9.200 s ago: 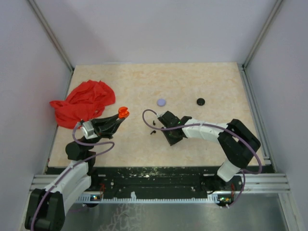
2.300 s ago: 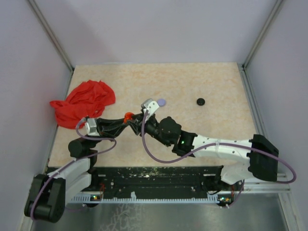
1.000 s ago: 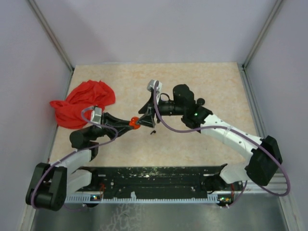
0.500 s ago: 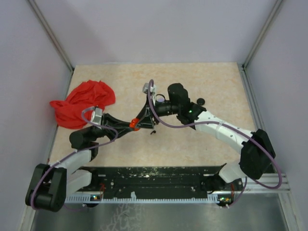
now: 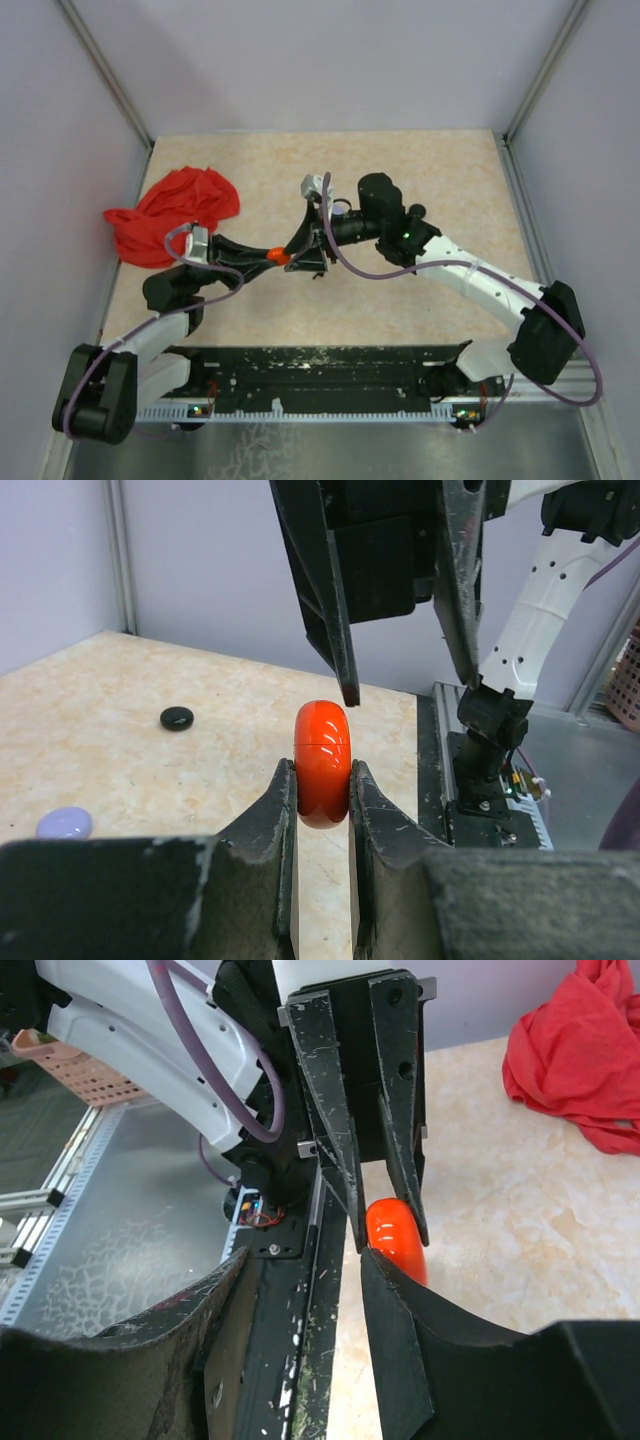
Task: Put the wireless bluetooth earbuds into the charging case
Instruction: Close the charging case, then place the charging case at the center of the board.
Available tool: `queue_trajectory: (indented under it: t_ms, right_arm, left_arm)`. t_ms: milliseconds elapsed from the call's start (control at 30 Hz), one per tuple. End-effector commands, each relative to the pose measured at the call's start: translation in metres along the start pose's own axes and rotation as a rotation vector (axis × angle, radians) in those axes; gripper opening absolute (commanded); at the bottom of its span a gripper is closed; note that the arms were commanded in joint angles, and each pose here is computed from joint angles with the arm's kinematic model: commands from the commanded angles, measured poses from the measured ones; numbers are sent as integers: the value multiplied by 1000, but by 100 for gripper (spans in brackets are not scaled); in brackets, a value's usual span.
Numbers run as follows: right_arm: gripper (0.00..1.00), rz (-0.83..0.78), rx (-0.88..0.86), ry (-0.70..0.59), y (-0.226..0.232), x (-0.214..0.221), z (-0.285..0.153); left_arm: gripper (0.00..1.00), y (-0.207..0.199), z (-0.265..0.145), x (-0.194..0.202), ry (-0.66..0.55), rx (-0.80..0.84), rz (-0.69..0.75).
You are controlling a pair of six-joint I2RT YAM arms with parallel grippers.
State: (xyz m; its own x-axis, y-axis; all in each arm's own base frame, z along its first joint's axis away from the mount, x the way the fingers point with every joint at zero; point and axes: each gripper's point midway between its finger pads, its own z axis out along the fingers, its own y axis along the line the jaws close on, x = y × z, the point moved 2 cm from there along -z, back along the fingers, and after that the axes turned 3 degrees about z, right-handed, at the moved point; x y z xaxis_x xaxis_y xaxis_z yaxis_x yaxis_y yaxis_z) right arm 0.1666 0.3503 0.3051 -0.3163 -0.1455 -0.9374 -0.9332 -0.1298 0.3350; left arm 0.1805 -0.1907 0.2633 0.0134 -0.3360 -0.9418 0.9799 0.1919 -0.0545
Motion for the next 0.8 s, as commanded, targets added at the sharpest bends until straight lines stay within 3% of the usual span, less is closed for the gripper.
queue_trajectory:
  t_ms: [0,167,300,600,767]
  right_arm:
    - [49,-89,78,-55,2,-20,-4]
    - [55,-124,257,-88,-25,-26,-11]
    - [58,-141,298,-80,-36,-24,-11]
    - [56,-138,102,1,-21,2,8]
    - [52,-132,106,9,-26,8,12]
  left_arm:
    - [0,-4,3,-24,-87,16,155]
    - [0,-9,3,-24,-80,43,152]
    - [0,-11,3,-25,-79,59,142]
    - [0,-10,4,-24,-81,50,131]
    - [0,-11,4,-25,-81,57,133]
